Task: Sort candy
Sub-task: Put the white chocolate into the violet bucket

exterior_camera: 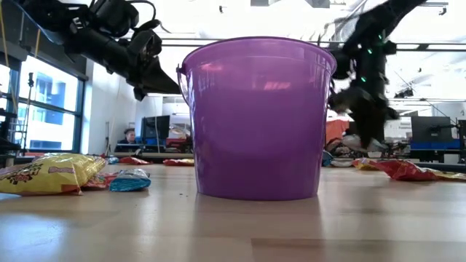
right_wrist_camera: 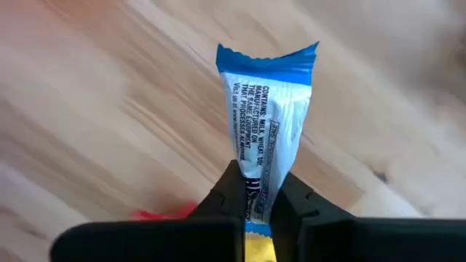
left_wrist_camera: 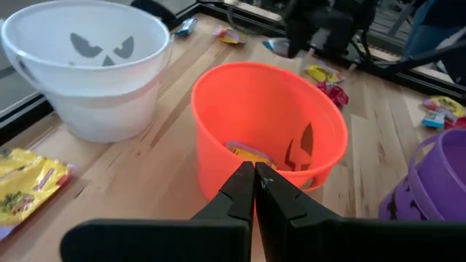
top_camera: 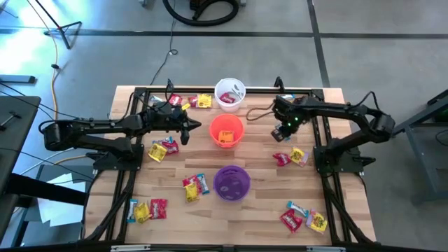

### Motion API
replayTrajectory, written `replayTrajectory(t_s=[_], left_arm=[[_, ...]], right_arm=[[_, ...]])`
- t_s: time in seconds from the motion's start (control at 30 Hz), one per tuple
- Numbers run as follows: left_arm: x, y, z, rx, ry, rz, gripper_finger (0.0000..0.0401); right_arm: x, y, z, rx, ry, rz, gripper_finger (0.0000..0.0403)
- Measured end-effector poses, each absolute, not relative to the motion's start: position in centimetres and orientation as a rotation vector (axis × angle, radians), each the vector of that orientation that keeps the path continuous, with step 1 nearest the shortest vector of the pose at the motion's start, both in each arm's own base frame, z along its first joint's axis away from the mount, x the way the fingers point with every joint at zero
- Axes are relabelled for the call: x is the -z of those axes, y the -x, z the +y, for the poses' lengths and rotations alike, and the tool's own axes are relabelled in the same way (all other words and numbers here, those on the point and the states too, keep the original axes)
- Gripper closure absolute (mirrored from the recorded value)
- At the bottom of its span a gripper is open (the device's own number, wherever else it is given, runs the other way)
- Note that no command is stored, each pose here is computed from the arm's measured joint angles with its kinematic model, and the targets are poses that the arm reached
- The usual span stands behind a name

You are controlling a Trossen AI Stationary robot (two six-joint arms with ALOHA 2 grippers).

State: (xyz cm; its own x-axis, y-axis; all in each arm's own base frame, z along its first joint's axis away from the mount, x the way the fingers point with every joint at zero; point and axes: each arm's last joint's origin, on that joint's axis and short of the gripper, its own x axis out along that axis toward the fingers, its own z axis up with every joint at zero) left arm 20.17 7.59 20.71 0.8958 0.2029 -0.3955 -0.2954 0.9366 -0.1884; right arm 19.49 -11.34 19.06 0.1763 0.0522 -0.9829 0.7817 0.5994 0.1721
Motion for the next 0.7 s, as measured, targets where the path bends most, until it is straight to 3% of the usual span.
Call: replayTrajectory(t_s=[0.17,0.37,0.7], left_arm=[[-20.8,-20.2,7.4,-0.186,0.196,0.384,0.0401],[-21.5,-19.9,6.9,-0.054,0.137,0.35,0.0401],[-22.1,-19.6,6.6,0.002,0.147,0.321,0.0401]], right_arm=[[-23.1,-22.9,-9.7,0.549,-0.798,1.174,0.0373],[-27.6,-26.5,-4.3,0.447,-0.786,1.043,0.0375],[-31.0,-29.5,6.6,0.328,-0.91,0.805,0.0375]])
